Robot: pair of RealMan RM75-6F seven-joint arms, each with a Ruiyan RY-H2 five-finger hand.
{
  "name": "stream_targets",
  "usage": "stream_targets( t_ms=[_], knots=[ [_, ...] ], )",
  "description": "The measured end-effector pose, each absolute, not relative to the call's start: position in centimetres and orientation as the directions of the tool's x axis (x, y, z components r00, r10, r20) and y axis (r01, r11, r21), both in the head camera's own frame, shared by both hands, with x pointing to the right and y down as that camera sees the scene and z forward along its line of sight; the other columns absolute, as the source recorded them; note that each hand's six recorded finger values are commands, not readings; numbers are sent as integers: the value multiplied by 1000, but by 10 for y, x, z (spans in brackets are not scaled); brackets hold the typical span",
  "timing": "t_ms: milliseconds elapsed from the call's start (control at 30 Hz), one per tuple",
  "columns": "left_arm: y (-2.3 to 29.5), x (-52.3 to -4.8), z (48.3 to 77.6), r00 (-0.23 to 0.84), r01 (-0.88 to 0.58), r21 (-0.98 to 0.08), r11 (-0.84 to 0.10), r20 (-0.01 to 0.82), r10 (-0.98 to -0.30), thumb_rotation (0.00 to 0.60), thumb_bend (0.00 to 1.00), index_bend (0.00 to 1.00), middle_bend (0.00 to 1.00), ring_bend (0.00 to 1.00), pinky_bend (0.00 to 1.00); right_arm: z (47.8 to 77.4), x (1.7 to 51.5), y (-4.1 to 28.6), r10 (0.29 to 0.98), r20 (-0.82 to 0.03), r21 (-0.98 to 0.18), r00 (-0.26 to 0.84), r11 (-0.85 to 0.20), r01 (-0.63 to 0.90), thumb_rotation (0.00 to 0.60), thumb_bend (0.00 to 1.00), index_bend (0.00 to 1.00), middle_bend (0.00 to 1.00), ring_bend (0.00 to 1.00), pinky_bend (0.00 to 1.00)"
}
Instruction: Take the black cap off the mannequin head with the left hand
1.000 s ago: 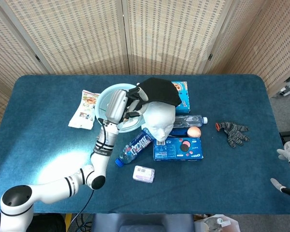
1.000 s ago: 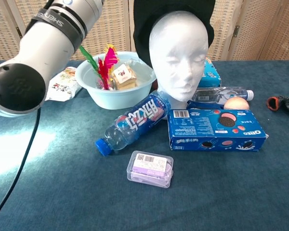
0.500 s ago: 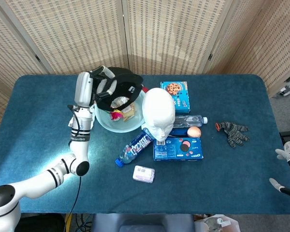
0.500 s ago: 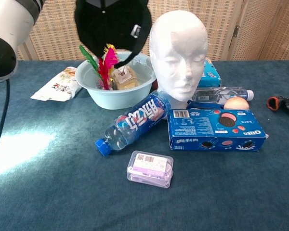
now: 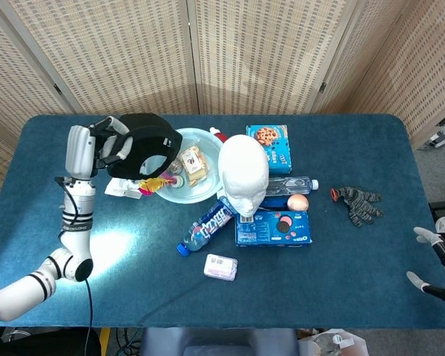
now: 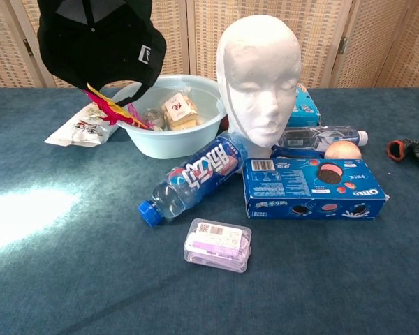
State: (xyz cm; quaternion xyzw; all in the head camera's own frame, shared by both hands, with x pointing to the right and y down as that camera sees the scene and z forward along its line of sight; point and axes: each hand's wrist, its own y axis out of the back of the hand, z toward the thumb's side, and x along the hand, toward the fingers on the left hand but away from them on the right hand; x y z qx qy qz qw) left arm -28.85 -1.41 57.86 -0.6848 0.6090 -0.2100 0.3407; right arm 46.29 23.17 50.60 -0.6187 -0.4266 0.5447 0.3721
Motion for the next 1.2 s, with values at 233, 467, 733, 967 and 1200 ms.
stream_targets(
  t_ms=[233,467,733,967,1200],
  knots=[
    [-14,-322,562,133,-678,-735,29,-162,-978,600,429,680,1000,1000,1000,505,459,231,933,-355,-925,55,-359,122,600,16,248,362,268,268],
    [-12,-345,544,125,-635,-770,65,-186,-975,600,429,681,1000,1000,1000,504,458,232,935,-351,-927,56,-355,123,600,16,248,362,268,268],
    [3,-371,538,137,-579,-813,59,-168,-976,600,429,684,1000,1000,1000,504,457,232,935,-350,-927,61,-355,126,600,15,247,362,268,268],
    [19,-390,535,144,-550,-834,43,-145,-979,600,429,686,1000,1000,1000,506,454,229,933,-351,-925,72,-358,127,600,15,248,362,268,268],
    [41,-389,556,177,-534,-845,-34,-73,-982,600,429,688,1000,1000,1000,508,451,228,931,-355,-923,81,-363,128,600,16,247,362,268,268]
  ],
)
